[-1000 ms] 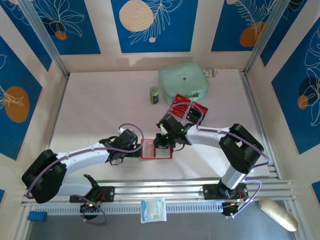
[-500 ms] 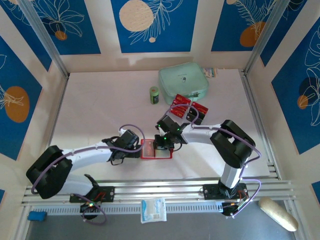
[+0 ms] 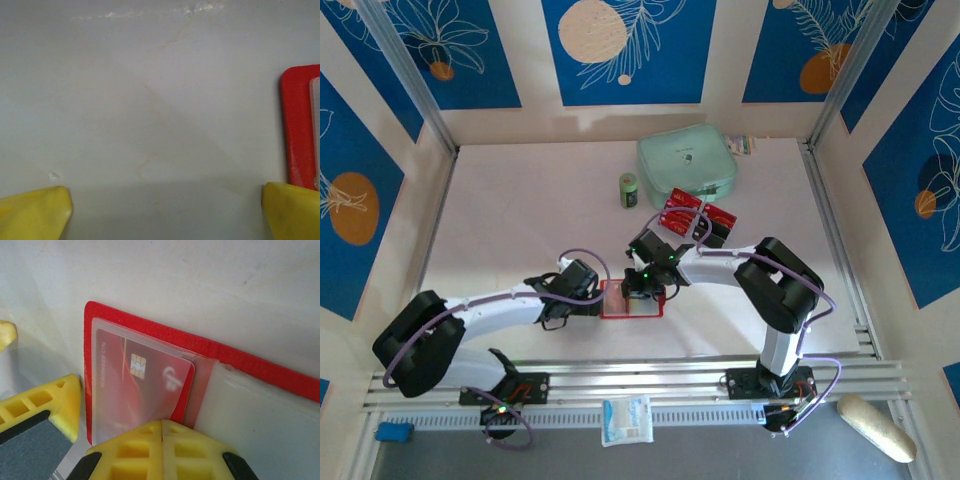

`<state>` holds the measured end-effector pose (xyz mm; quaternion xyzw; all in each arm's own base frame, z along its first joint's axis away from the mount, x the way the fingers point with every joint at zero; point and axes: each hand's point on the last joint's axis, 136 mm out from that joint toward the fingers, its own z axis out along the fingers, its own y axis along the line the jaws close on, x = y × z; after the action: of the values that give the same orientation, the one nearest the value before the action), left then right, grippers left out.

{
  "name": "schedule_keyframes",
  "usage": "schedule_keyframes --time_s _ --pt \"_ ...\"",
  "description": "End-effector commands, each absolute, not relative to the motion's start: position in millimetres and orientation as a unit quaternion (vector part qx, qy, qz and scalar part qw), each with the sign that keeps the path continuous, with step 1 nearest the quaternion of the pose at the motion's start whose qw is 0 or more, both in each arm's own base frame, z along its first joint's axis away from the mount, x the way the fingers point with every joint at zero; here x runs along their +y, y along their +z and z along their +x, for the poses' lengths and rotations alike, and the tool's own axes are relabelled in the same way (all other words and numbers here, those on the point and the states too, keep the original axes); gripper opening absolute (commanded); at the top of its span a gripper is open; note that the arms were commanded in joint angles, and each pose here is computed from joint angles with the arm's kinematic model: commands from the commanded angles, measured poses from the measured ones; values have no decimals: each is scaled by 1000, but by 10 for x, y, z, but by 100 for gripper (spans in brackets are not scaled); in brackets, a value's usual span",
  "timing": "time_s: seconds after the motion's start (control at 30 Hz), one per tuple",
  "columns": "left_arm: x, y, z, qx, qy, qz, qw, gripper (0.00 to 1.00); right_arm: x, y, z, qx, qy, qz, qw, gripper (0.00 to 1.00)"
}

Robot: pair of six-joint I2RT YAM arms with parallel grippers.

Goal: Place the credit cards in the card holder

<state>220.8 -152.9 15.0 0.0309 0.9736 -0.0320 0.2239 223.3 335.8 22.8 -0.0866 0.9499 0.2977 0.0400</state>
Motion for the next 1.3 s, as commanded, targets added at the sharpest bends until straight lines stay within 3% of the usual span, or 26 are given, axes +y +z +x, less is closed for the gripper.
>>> schedule_keyframes --time_s 0.0,0.7,0.93,1.27 --pt "-1527 36 2165 976 -40 29 210 100 3398 420 2190 944 313 -96 40 2" --pt "-1538 65 2167 976 -45 28 212 100 3369 300 2019 946 310 -92 21 1" --pt "-1512 296 2201 972 -46 25 230 100 3320 647 2138 939 324 -98 59 1" --pt "-1677 939 2307 954 -110 19 278 100 2819 1004 2417 940 305 -75 131 3"
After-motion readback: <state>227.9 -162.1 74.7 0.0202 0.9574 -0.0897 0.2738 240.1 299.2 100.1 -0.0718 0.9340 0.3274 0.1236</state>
